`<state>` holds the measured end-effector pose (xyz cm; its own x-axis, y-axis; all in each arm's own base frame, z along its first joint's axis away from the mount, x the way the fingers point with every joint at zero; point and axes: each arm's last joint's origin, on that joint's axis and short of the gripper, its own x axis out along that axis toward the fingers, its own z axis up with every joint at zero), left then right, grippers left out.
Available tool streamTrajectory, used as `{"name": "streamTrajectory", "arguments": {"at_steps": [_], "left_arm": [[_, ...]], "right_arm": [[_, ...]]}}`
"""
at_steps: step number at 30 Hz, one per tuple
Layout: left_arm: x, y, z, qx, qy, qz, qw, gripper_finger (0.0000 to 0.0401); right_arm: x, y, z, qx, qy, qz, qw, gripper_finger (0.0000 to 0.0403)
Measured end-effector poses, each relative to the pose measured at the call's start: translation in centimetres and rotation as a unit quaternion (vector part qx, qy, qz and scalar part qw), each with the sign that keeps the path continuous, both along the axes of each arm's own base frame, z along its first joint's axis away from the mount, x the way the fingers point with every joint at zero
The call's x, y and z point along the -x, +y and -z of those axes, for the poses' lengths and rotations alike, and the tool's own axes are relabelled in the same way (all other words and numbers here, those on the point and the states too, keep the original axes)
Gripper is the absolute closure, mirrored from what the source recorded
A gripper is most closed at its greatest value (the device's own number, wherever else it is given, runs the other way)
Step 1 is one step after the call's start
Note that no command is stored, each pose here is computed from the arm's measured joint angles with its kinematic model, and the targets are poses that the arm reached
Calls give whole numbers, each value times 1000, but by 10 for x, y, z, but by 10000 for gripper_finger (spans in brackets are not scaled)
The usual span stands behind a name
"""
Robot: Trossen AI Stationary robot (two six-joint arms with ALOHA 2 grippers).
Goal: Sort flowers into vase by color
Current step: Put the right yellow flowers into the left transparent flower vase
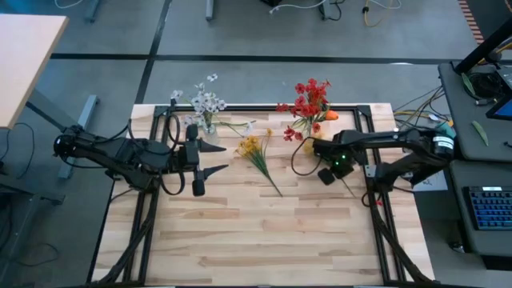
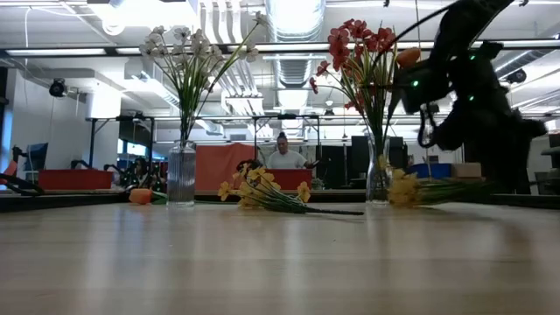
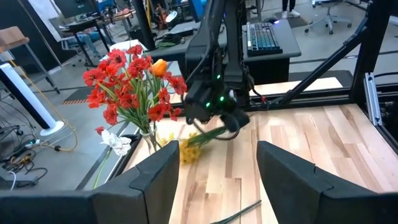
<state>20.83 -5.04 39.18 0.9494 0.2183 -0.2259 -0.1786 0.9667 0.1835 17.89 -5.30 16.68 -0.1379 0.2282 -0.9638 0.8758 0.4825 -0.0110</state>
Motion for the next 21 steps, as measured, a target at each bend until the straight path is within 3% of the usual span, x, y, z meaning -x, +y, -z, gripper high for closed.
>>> {"name": "streamTrajectory", "arguments": {"at_steps": [9,15,18,21], "left_arm": [[0,0,2,2,9,-1,1000,202],[-1,0,11,-2,25,0,1000,202],[-4,-2,22,-2,30,23,999,202],[-7,-7,37,11,37,76,996,202]], "right_arm": [[4,51,-23,-50,-40,-37,997,389],[0,87,-36,-56,-137,-93,985,390],[-7,100,-49,-56,-248,-136,957,390],[-17,111,-66,-36,-382,-185,905,390]]}}
